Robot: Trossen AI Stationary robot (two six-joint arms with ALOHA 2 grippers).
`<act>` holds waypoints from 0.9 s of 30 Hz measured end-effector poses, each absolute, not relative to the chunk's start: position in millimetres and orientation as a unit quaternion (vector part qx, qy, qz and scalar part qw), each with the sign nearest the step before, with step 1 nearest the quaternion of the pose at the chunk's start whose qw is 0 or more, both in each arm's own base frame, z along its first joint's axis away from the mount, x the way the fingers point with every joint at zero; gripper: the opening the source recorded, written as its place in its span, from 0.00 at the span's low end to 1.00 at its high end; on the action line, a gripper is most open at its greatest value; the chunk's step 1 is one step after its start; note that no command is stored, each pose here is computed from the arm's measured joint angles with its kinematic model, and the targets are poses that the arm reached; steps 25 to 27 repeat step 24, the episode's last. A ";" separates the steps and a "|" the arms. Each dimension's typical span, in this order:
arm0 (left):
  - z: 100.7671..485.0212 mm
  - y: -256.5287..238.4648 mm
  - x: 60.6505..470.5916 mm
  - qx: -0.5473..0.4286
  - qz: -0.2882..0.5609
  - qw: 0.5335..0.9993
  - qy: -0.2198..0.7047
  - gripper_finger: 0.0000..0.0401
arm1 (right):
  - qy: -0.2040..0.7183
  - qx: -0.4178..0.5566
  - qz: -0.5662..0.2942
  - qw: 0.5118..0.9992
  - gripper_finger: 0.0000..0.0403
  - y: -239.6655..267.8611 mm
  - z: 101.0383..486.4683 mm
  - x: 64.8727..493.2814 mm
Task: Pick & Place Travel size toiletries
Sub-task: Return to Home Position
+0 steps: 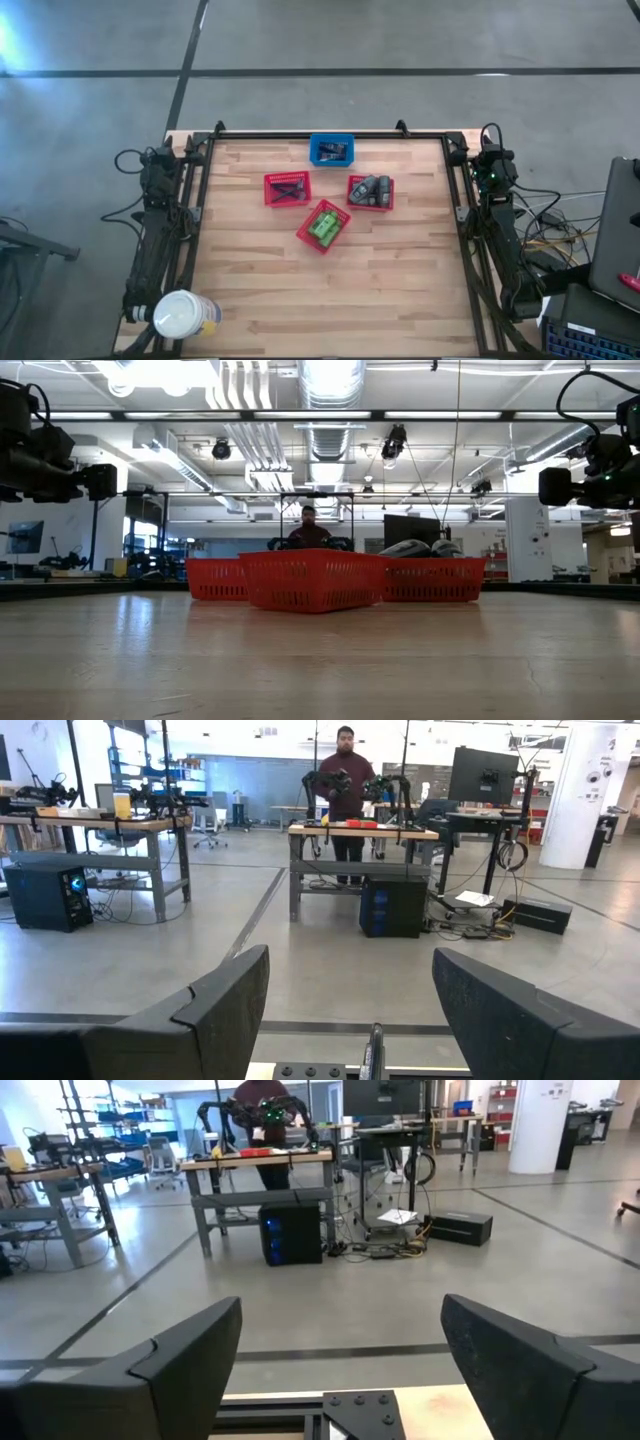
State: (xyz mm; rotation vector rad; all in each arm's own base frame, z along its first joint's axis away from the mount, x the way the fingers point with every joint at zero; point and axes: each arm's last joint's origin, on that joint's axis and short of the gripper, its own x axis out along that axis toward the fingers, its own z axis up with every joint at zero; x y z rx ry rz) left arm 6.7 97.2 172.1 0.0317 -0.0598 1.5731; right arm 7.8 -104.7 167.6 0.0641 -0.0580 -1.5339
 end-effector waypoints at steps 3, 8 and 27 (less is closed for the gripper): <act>172.1 97.2 6.7 0.014 0.708 0.706 -0.027 0.71 | -0.026 0.029 -0.694 0.719 0.82 -104.7 167.6 7.8; 172.1 97.2 6.6 0.014 0.708 0.706 -0.027 0.71 | -0.026 0.029 -0.694 0.719 0.78 -104.7 167.6 7.8; 172.1 97.2 6.6 0.014 0.708 0.706 -0.027 0.71 | -0.026 0.029 -0.694 0.719 0.66 -104.7 167.6 7.8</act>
